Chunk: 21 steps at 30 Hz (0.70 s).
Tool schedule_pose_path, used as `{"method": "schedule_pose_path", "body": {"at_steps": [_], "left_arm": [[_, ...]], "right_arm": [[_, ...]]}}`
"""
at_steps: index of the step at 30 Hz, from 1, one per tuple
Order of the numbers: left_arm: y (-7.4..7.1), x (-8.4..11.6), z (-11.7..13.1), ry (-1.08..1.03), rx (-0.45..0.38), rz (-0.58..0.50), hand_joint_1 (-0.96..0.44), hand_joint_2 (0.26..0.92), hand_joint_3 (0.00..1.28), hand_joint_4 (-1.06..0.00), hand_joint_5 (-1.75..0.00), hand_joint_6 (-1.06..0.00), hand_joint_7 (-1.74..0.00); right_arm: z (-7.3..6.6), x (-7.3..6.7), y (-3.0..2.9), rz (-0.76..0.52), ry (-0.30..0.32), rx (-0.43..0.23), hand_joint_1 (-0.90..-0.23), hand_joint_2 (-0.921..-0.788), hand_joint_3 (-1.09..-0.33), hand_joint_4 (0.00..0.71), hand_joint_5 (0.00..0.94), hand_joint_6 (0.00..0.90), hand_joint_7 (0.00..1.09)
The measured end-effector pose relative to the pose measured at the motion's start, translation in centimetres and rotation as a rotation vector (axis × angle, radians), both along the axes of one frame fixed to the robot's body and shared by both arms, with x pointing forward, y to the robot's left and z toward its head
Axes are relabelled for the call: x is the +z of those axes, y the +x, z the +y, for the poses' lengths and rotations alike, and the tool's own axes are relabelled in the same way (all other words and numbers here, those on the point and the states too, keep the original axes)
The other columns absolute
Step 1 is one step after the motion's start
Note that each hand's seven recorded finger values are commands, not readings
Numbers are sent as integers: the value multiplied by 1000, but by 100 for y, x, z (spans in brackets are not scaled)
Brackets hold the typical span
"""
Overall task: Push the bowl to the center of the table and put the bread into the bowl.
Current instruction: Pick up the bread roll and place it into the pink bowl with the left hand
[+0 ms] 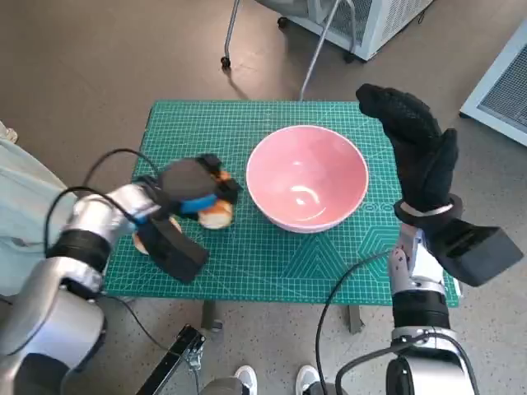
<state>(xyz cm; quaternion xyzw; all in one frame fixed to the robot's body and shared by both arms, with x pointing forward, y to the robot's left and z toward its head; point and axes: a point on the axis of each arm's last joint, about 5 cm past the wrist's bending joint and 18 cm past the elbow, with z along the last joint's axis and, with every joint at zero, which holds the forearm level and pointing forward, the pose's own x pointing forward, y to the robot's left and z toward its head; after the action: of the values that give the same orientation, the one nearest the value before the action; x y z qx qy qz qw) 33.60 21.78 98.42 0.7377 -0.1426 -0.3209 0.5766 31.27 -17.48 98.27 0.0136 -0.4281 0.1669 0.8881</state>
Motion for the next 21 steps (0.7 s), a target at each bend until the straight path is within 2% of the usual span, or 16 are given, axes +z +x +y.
{"method": "schedule_pose_path", "body": {"at_steps": [5, 10, 16, 21], "left_arm": [[11, 199, 127, -88, 55, -55, 1, 920, 113, -560, -1168, -661, -1258], [41, 462, 126, -216, 51, -151, 1, 921, 114, -564, -1168, -654, -1262], [64, 749, -33, -379, -22, -238, 0, 921, 114, -573, -1179, -641, -1257], [76, 896, -283, -458, -116, -252, 1, 920, 113, -570, -1187, -645, -1249]], "right_arm": [[-8, -10, 5, 6, 7, 1, -652, -921, -743, 263, 3, -1, 868], [6, 8, 22, 3, 14, 7, -652, -921, -741, 264, 4, -1, 865], [23, 37, 35, -9, 13, 16, -657, -921, -737, 265, 4, -1, 863], [22, 35, 38, -6, 12, 22, -657, -921, -734, 266, 4, -1, 862]]}}
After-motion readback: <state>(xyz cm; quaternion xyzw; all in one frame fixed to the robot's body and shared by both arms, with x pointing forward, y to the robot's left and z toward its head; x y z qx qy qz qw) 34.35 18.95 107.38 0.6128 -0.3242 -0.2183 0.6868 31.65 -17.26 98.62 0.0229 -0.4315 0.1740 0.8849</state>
